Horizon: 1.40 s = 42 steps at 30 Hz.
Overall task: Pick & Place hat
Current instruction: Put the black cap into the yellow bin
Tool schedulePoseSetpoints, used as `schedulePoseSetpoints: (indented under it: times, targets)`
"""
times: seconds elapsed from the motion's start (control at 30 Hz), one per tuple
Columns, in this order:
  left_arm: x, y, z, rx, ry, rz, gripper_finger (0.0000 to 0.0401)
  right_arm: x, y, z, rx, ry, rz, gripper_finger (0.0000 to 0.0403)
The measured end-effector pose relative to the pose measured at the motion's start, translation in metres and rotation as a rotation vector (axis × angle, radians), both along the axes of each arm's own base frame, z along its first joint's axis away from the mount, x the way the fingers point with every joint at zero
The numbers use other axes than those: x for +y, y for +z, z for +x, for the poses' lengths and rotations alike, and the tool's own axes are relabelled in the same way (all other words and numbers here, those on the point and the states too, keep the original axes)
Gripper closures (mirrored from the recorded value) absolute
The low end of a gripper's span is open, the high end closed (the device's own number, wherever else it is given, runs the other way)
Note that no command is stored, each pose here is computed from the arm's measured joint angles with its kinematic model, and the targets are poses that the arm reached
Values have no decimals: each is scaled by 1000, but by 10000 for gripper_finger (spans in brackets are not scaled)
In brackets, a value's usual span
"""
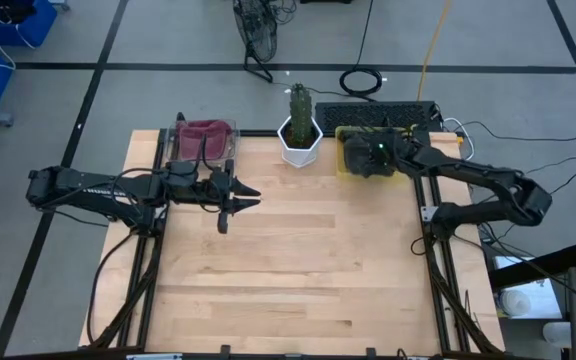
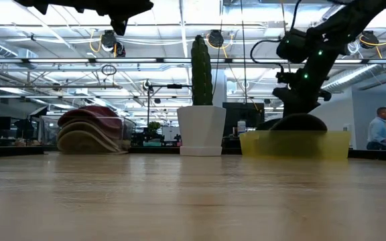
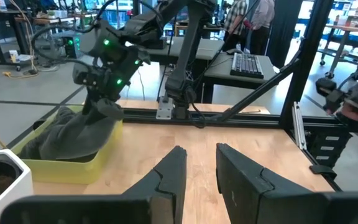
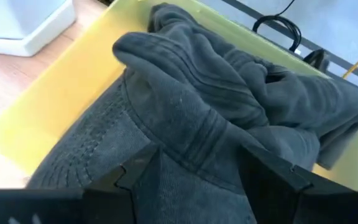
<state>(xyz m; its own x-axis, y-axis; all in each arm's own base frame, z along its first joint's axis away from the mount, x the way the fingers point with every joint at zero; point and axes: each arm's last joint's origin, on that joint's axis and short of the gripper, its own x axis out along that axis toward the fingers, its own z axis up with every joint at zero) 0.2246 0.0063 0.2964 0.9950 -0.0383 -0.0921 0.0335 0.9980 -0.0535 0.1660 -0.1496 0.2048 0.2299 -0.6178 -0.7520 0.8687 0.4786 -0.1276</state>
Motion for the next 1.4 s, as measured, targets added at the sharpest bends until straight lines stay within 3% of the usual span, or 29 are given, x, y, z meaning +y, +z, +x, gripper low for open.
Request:
schedulePoseSetpoints:
  times: [0.13, 0.33, 0.47, 0.67, 0.83, 0.93, 1.03, 1.13, 1.27, 1.4]
  targets:
    - [0, 0, 0, 0, 0, 0, 311, -11, -10, 4, 47, 9, -9, 209]
    - [0, 0, 0, 0, 0, 0, 311, -23, -10, 15, 40, 54, -137, 209]
    - [0, -1, 0, 7, -1, 10, 311, -26, -8, 14, 109, 27, -220, 209]
    - [0, -2, 0, 22, 0, 7, 311, -24, -9, 10, 144, 43, -190, 209]
    - [0, -2, 0, 23, 0, 6, 311, -11, 8, 6, 141, 95, -227, 209]
    - [0, -2, 0, 22, 3, 7, 311, 2, 28, 0, 67, 129, -262, 209]
    - [0, -2, 0, 22, 17, 9, 311, 16, 43, -7, -79, 153, -192, 209]
    - [1, -2, 0, 22, 24, 9, 311, 28, 45, -12, -195, 180, -23, 209]
    - [1, -2, 0, 20, 25, -2, 311, 37, 29, -15, -118, 171, 178, 209]
    - [1, -1, 0, 14, 25, -4, 311, 35, 16, -12, -19, 140, 229, 209]
